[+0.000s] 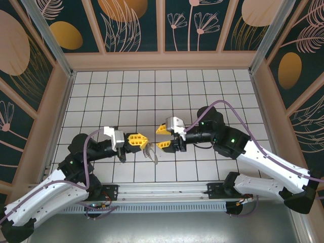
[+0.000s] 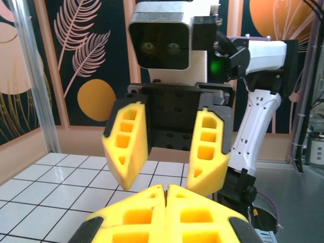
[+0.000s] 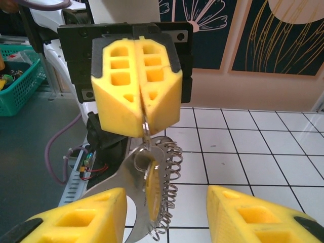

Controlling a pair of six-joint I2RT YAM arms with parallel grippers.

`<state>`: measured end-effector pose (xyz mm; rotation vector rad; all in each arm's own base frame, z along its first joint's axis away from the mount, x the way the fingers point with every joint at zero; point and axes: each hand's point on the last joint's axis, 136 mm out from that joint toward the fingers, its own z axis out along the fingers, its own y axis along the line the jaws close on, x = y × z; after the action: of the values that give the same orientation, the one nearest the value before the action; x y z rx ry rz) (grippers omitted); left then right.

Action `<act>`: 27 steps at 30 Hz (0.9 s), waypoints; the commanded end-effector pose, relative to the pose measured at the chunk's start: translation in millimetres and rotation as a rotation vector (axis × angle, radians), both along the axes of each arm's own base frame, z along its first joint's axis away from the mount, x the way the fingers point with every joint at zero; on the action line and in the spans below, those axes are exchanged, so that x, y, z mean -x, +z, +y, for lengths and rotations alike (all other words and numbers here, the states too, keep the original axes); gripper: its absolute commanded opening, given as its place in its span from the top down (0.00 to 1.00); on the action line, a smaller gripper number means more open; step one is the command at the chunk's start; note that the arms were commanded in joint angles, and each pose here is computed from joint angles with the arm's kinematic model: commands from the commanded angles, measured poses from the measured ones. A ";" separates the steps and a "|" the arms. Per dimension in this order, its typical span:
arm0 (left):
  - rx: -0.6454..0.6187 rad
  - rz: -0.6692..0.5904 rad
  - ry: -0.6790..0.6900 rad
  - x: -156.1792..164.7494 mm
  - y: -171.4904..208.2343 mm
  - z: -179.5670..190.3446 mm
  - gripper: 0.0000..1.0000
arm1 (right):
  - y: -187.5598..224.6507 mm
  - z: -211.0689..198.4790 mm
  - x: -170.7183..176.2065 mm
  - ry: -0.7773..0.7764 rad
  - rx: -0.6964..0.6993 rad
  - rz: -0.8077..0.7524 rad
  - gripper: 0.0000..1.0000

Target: Put the keys on the keyring

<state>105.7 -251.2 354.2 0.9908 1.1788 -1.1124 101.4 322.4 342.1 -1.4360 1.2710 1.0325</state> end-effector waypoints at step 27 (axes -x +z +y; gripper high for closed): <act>-0.159 0.308 0.613 -125.6 -107.8 8.8 1.00 | -29.7 -9.6 -94.8 -0.476 0.000 0.003 0.28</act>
<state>220.9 -242.7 242.9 0.5902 1.7128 -0.7047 175.9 324.0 307.0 -1.1676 1.4848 0.7608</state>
